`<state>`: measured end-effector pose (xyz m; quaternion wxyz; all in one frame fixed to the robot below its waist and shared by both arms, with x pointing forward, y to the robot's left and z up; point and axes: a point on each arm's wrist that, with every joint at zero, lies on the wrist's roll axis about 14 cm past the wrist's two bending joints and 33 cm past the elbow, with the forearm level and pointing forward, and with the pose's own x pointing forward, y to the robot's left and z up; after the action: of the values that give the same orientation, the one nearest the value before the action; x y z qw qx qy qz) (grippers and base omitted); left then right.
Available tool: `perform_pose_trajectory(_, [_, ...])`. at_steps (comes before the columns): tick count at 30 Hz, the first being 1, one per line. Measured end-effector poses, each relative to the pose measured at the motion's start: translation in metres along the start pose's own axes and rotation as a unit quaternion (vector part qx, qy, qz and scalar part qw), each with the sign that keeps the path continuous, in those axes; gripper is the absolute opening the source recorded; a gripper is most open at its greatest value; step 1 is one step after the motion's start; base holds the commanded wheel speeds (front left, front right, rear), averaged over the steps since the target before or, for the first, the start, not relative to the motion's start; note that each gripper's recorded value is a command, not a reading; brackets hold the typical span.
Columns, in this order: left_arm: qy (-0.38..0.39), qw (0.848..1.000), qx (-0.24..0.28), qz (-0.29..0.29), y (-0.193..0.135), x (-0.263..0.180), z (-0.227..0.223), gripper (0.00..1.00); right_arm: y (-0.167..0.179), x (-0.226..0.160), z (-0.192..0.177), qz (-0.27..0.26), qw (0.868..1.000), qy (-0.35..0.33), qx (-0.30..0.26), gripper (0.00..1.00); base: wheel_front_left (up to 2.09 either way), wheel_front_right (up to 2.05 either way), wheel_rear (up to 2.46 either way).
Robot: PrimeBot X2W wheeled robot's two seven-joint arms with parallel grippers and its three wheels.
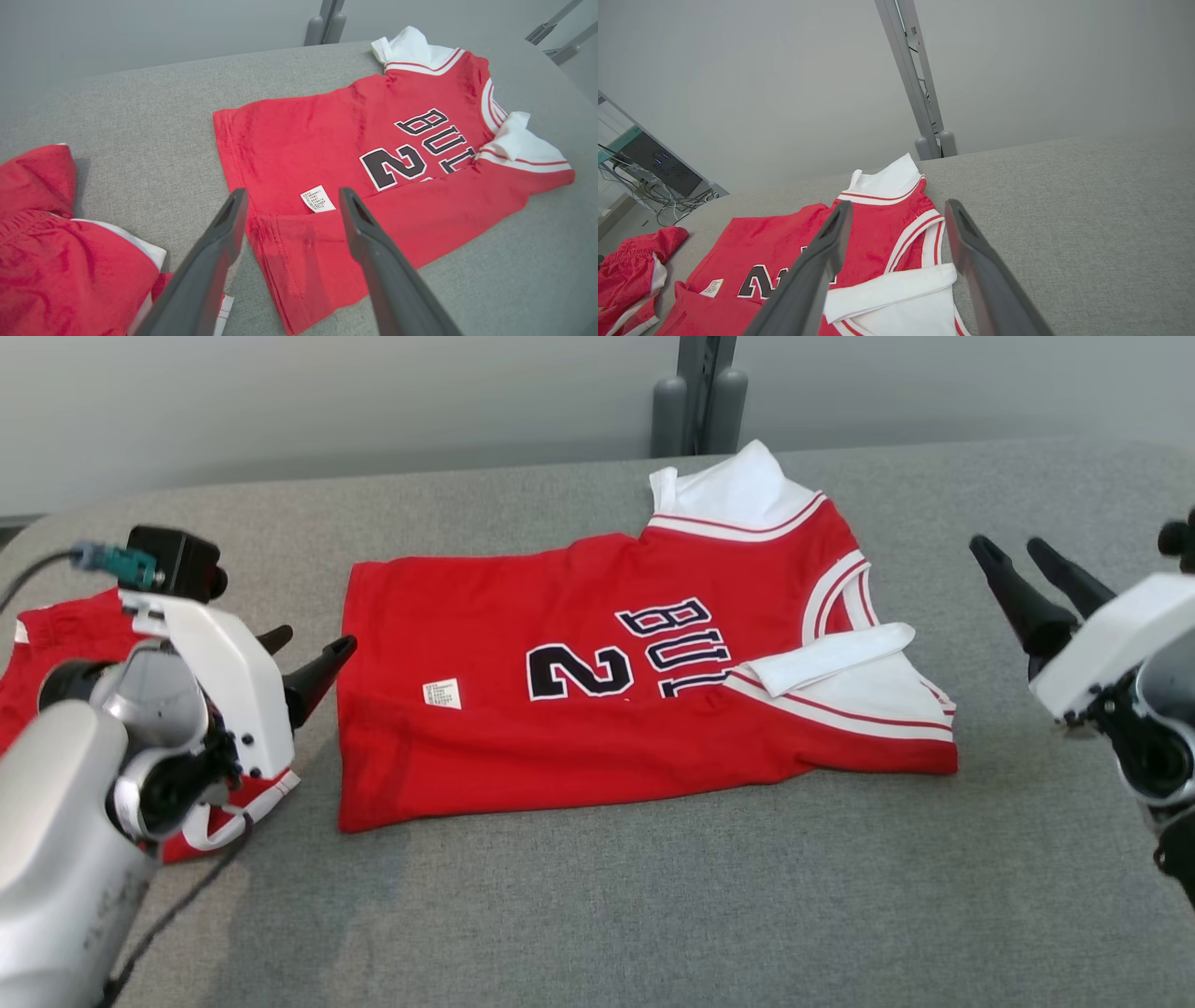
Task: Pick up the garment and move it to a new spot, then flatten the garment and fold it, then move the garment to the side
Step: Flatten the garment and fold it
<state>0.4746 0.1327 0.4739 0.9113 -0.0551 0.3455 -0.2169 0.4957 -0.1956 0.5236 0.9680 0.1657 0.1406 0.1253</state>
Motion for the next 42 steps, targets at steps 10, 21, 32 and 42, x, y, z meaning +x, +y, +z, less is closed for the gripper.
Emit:
perform_pose_trajectory(10, [-0.141,0.988,-0.060,0.032,-0.015,-0.019,-0.026,1.00,-0.021,-0.035,-0.044,-0.048,0.998,-0.024,0.025,1.00,0.00,0.00,0.00])
perform_pose_trajectory(21, [-0.082,0.991,-0.063,0.083,-0.011,-0.006,-0.093,1.00,-0.024,-0.030,-0.115,-0.071,0.990,0.106,0.067,1.00,0.00,0.00,0.00])
perform_pose_trajectory(32, [-0.019,0.992,-0.085,0.094,-0.005,0.014,-0.128,1.00,-0.023,-0.018,-0.151,-0.080,0.975,0.190,0.081,1.00,0.00,0.00,0.00])
perform_pose_trajectory(42, [0.000,0.993,-0.084,0.086,-0.005,0.030,-0.133,0.43,-0.021,-0.013,-0.154,-0.076,0.973,0.202,0.075,0.55,0.00,0.00,0.00])
